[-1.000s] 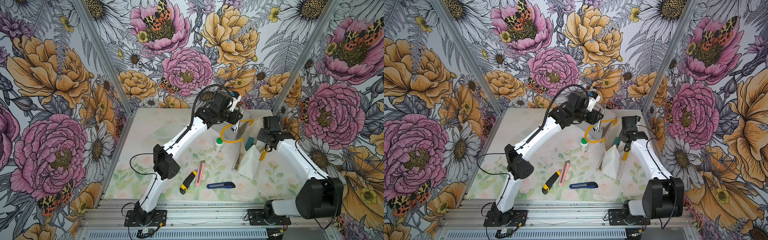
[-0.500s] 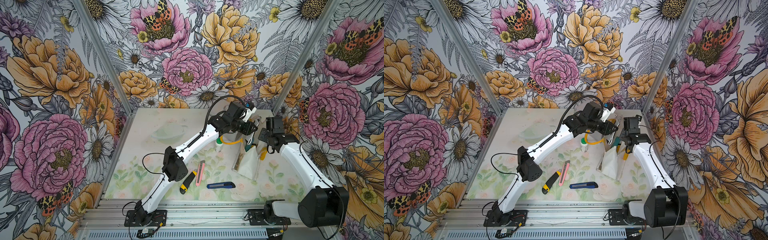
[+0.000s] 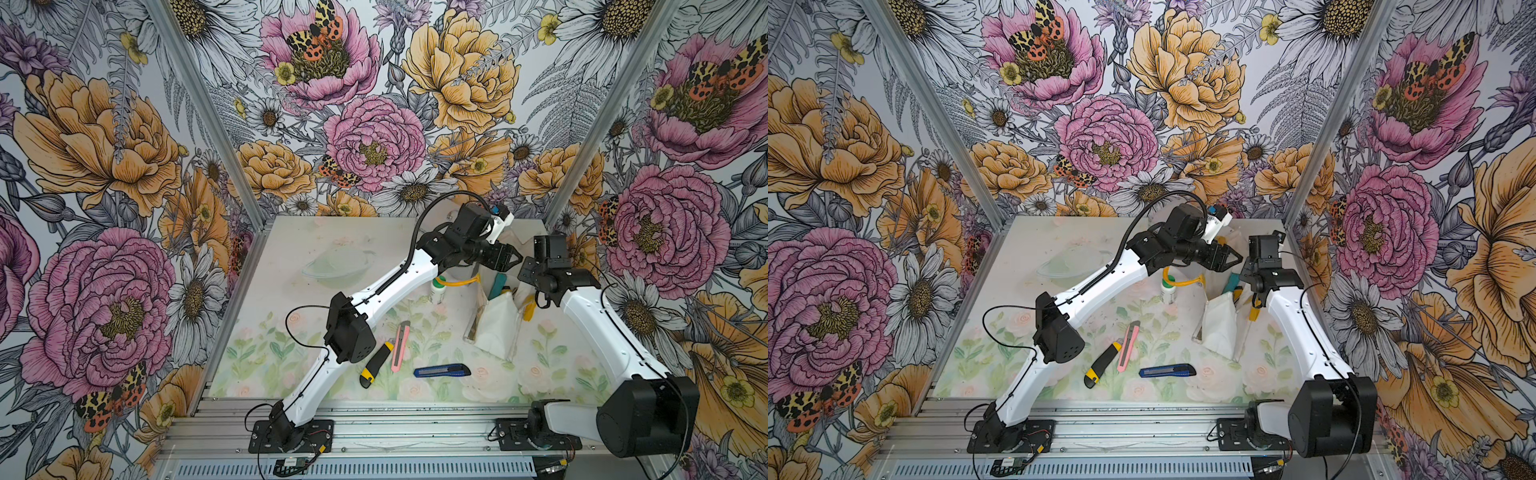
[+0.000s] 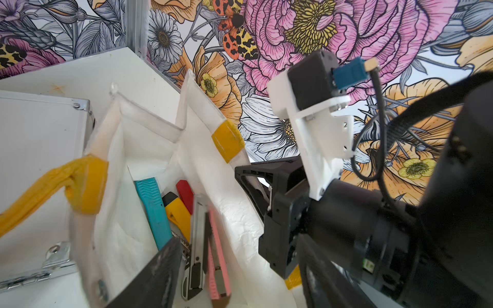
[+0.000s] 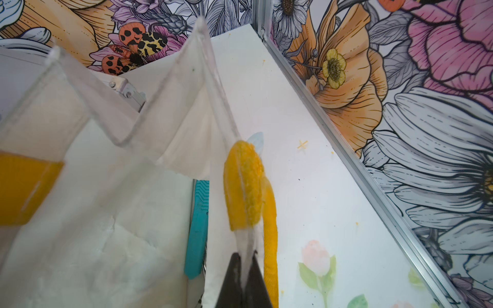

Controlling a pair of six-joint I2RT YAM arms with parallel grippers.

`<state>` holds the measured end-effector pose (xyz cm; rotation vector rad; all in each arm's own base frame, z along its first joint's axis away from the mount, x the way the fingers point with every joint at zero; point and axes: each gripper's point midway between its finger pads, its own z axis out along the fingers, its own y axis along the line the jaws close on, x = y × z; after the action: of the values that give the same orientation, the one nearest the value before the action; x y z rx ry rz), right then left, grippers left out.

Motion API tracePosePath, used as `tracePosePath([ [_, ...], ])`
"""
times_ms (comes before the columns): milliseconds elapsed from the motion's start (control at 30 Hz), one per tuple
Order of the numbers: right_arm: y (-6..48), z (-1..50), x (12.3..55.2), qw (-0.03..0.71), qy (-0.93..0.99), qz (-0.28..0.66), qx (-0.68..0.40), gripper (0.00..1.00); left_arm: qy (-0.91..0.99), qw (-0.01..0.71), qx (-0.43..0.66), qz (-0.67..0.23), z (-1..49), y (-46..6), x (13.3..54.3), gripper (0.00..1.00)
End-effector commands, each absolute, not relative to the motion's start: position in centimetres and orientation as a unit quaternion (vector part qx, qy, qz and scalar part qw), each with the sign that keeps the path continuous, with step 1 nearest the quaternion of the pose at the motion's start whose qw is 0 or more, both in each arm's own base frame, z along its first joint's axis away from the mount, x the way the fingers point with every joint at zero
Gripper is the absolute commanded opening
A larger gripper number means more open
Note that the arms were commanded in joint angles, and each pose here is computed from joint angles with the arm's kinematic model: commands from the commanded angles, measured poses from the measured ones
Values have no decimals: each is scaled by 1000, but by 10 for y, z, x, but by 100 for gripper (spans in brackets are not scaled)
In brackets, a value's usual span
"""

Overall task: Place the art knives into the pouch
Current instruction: Place the utility knife in the pouch, then pick up the utility knife at the center of the board.

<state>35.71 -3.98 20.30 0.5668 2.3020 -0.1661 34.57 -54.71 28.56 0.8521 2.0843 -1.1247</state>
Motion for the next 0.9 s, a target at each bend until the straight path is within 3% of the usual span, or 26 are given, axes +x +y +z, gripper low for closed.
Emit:
tracePosePath([
  [0,-40,209,353,381,896,-64,217,0,774,317,329,-439,304,-544,342,71],
  [133,-41,208,353,380,897,-66,216,0,771,322,333,-437,308,-542,342,74],
  [367,-43,207,353,379,897,-68,218,0,764,353,338,-422,331,-520,346,98],
  [667,-44,202,355,372,899,-71,220,0,787,399,306,-357,342,-448,369,99],
  [867,-46,198,354,367,900,-75,222,0,857,382,240,-249,278,-370,385,99],
])
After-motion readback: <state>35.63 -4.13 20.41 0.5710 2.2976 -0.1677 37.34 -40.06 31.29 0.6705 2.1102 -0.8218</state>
